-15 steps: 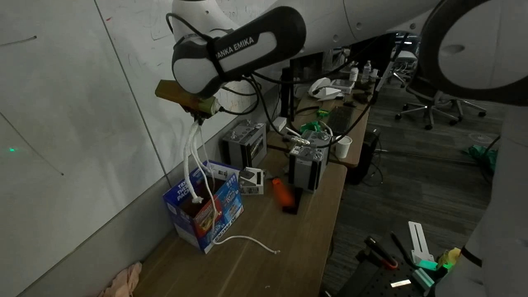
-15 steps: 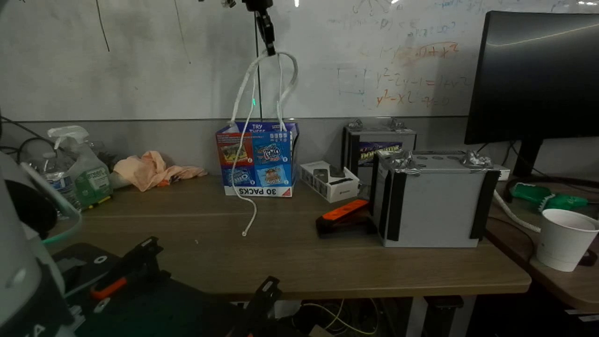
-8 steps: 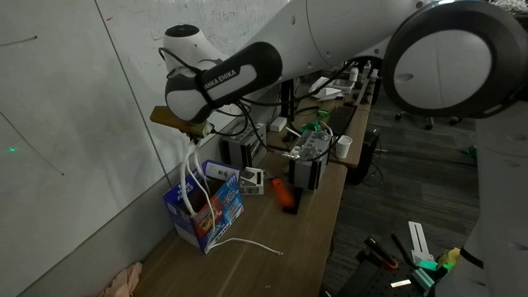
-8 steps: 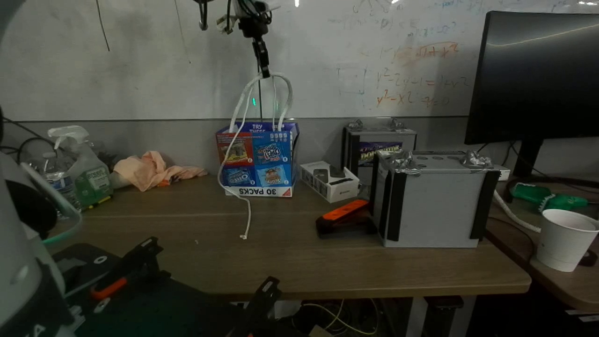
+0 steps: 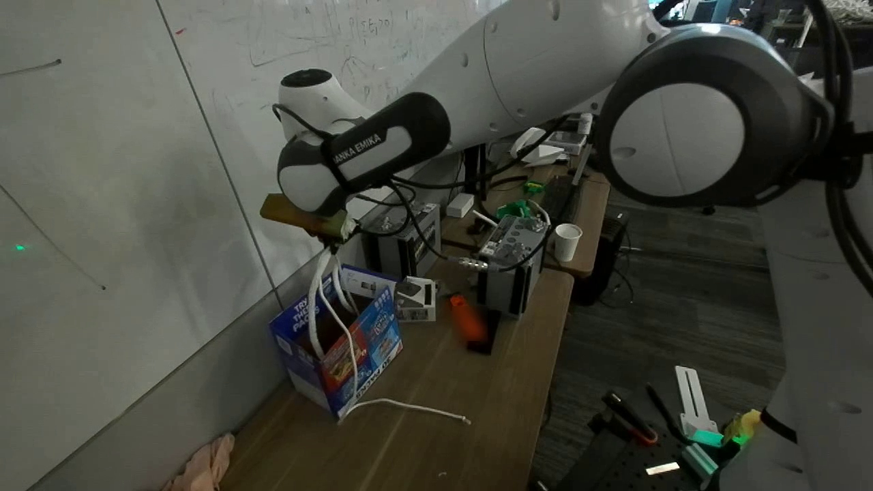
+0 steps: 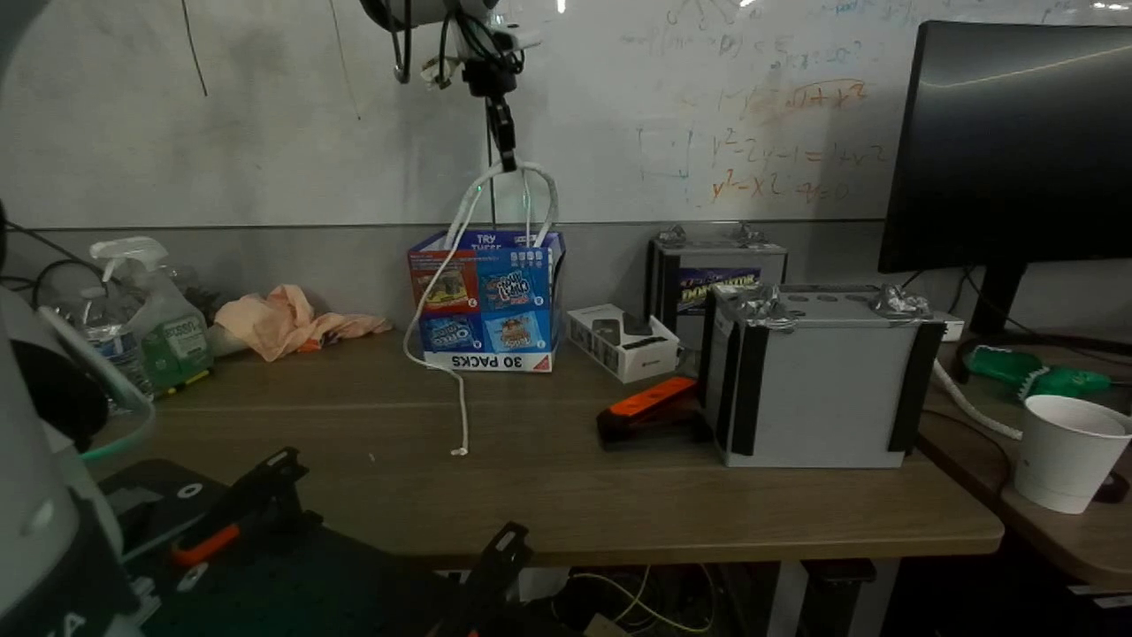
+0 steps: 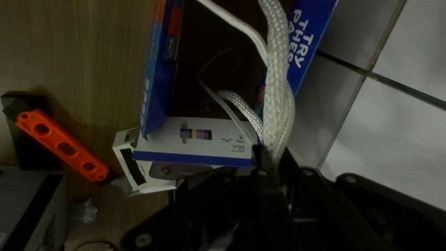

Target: Put the ropes inside the blue box.

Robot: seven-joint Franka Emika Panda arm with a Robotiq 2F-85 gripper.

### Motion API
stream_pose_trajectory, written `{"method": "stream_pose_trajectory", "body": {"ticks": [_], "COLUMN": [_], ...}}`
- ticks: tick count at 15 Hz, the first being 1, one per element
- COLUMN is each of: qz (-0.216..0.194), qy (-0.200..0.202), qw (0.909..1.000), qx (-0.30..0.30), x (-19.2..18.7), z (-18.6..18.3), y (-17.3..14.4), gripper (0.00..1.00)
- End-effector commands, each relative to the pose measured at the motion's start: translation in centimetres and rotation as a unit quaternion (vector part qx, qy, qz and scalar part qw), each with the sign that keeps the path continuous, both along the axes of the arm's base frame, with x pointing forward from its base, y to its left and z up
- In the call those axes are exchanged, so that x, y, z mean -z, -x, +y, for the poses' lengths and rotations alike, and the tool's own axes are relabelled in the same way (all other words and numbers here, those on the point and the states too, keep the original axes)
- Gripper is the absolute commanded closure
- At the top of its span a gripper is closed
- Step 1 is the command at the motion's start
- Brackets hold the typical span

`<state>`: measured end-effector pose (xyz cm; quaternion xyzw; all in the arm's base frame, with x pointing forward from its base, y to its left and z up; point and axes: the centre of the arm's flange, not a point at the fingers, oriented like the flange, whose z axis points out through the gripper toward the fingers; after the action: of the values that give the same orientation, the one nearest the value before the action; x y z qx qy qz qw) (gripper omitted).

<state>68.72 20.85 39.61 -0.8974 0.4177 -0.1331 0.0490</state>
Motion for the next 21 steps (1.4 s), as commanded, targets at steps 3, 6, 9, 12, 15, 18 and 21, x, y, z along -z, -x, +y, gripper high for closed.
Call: {"method": "stream_pose_trajectory", "body": {"ticks": [3, 6, 9, 12, 15, 18, 21], "qz": [0.094, 0.132, 0.160, 0.216, 0.209, 0.211, 0.214], "qy": [-0.007, 0.000, 0.016, 0.025, 0.029, 0.015, 0.009], "qw": [0.9945, 0.9882, 0.9819, 0.9678, 0.9569, 0.9386, 0.9125], "qx": [-0.045, -0.077, -0.099, -0.128, -0.200, -0.272, -0.349], "x": [0.6, 0.6, 0.2, 1.0, 2.5, 6.2, 11.8], "z": [0.4, 0.5, -0.3, -1.2, -1.7, -1.3, -1.4], "y": [-0.6, 0.4, 1.8, 5.0, 8.1, 10.6, 13.1], "gripper": [0.56, 0.34, 0.12, 0.00, 0.00, 0.00, 0.00]}}
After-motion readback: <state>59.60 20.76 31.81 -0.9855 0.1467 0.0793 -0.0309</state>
